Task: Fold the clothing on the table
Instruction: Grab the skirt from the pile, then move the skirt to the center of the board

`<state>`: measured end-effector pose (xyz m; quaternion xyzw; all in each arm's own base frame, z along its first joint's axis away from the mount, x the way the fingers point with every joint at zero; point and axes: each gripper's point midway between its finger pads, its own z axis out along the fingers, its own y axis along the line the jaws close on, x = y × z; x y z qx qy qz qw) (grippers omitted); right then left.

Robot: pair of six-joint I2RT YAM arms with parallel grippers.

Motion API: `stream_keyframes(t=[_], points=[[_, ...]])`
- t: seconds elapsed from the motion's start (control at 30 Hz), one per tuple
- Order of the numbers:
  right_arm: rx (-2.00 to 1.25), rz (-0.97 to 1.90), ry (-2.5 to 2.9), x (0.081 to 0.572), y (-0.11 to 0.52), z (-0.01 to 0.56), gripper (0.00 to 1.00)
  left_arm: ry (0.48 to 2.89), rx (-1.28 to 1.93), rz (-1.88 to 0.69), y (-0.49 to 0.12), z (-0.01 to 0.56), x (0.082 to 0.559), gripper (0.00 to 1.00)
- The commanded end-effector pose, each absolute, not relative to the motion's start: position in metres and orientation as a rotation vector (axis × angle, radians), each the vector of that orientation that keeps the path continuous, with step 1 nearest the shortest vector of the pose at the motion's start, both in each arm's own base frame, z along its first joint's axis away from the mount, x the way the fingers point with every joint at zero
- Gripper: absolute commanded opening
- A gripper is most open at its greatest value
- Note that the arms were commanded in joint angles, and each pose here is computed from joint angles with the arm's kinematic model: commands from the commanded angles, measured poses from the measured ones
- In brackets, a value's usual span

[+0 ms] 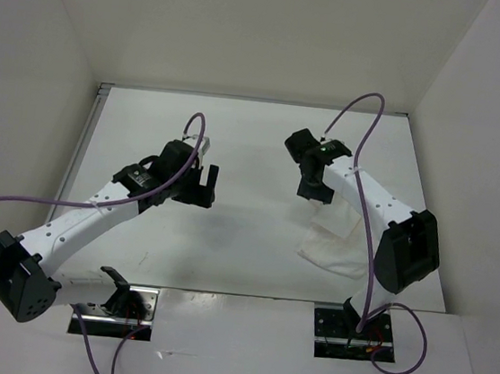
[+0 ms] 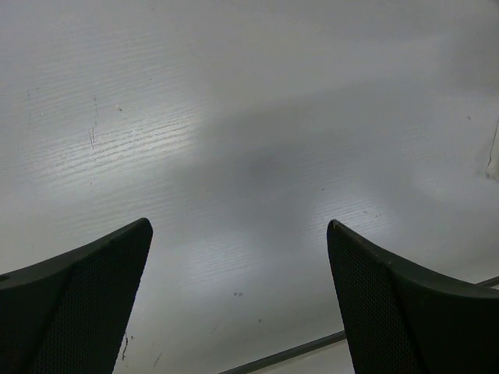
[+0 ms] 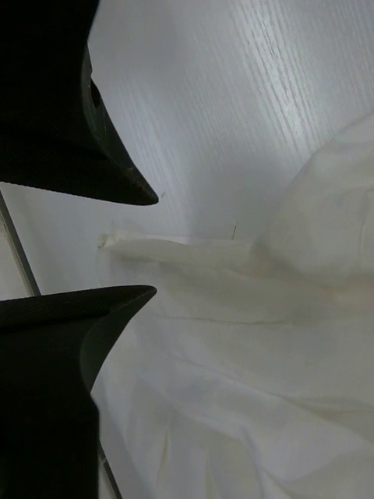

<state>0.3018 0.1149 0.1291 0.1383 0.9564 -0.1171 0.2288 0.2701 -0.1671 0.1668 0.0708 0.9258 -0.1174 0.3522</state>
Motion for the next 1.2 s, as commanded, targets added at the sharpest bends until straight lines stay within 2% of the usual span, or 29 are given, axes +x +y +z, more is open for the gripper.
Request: stream_keyframes(t=[0.0,0.23,0.33,0.4,0.47,0.5,0.53,0.57,0.67,0.77,0.8,0.9,1.03,1.1,1.17], points=[[0.443,-0.472,2.575,0.294,0.093,0.148,0.51,2.361,0.164,-0.305,-0.164,0.173,0.273,0.99],[0.433,-0.609,2.648,0.269,0.080,0.108,0.47,2.367,0.098,-0.269,-0.153,0.174,0.277,0.99],[0.422,-0.579,2.649,0.280,0.089,0.096,0.45,2.359,0.086,-0.278,-0.154,0.177,0.276,0.99],[0.399,-0.559,2.641,0.290,0.094,0.094,0.40,2.348,0.084,-0.285,-0.153,0.181,0.276,0.99],[0.386,-0.507,2.651,0.296,0.102,0.091,0.28,2.337,0.078,-0.280,-0.151,0.183,0.276,0.99],[0.380,-0.490,2.641,0.301,0.105,0.096,0.04,2.328,0.077,-0.284,-0.151,0.186,0.275,0.99],[0.374,-0.515,2.646,0.298,0.106,0.097,0.00,2.328,0.077,-0.284,-0.151,0.186,0.275,0.99],[0.383,-0.532,2.638,0.298,0.104,0.100,0.00,2.325,0.072,-0.274,-0.150,0.186,0.276,0.99],[0.354,-0.419,2.566,0.302,0.125,0.147,0.00,2.299,0.044,-0.261,-0.145,0.193,0.277,0.99],[0.338,-0.175,2.440,0.318,0.151,0.223,0.00,2.253,-0.017,-0.246,-0.137,0.204,0.277,0.99],[0.354,-0.038,2.337,0.323,0.157,0.271,0.00,2.237,-0.046,-0.233,-0.133,0.208,0.278,0.99],[0.355,0.235,2.098,0.324,0.162,0.363,0.00,2.180,-0.072,-0.249,-0.127,0.219,0.277,0.99],[0.323,0.491,1.829,0.316,0.158,0.451,0.00,2.087,-0.076,-0.329,-0.128,0.242,0.271,0.99],[0.314,0.581,1.739,0.317,0.153,0.475,0.00,2.017,-0.075,-0.388,-0.129,0.259,0.266,0.99],[0.247,0.637,1.736,0.319,0.161,0.474,0.00,1.976,-0.074,-0.420,-0.127,0.266,0.259,0.99]])
